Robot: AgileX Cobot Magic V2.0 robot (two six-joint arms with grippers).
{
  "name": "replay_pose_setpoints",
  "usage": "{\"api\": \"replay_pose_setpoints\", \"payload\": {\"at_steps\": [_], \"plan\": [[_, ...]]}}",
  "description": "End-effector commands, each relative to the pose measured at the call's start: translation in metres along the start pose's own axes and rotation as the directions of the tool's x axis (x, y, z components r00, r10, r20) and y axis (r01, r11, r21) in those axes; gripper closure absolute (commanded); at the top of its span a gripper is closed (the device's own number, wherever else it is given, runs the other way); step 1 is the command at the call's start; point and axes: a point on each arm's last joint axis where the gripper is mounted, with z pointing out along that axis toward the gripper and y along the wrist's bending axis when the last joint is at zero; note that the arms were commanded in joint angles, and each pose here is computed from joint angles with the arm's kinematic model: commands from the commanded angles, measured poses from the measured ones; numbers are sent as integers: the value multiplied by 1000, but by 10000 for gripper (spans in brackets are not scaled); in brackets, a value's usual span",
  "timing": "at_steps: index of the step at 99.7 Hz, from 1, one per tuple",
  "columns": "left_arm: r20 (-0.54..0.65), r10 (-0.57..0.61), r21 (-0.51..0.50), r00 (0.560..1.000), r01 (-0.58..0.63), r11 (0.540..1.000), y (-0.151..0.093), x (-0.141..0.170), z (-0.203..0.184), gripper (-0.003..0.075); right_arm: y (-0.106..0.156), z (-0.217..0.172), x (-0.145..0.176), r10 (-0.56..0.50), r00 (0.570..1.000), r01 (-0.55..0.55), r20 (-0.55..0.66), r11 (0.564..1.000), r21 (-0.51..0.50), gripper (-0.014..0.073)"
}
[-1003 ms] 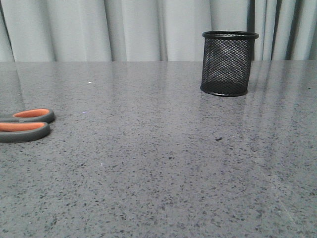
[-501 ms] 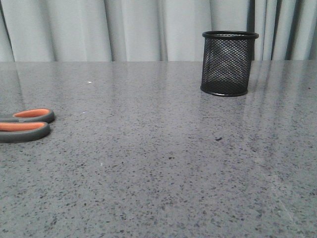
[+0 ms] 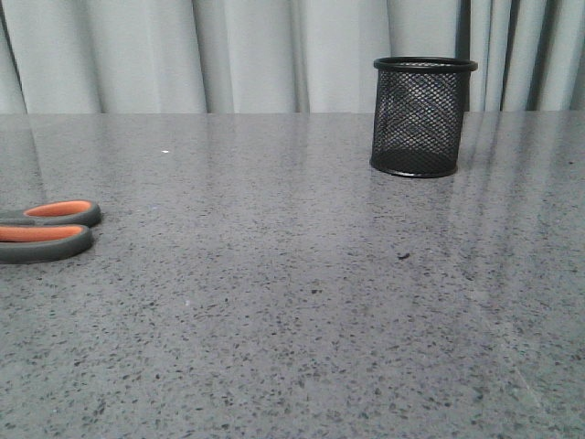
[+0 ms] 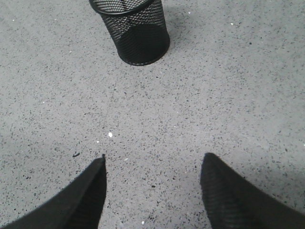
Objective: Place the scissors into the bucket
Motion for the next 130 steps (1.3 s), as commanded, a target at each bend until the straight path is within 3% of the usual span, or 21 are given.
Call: {"api": "replay_pose_setpoints", "payload": {"at_steps": [1,14,31,58,77,90,111,130], "plan": [[14,70,21,997,-70,997,4,-18,-3,333,3,-5,-13,-16,997,17,74,1000,-11,203],[-38,181,55,983,-178,982,14,-32,6,333,5,-5,-13,-27,997,28,71,999,-25,203],[-74,380,120,922,-370,921,23,-42,21,332,6,-4,-13,-40,997,42,70,999,-27,203],[-37,681,243,731,-655,716,21,-52,52,332,6,-5,-13,-65,995,67,72,997,-25,203],[-61,730,265,681,-694,670,25,-58,80,332,6,-5,-13,-67,995,69,72,997,-25,203],[-55,787,334,614,-731,595,28,-57,99,332,6,-4,-13,-67,995,69,71,997,-25,203],[-74,809,407,583,-723,558,36,-54,127,332,6,-4,-13,-69,995,71,71,997,-25,203],[-85,804,416,589,-712,566,42,-56,145,332,6,-4,-13,-69,995,71,71,997,-25,203]]}}
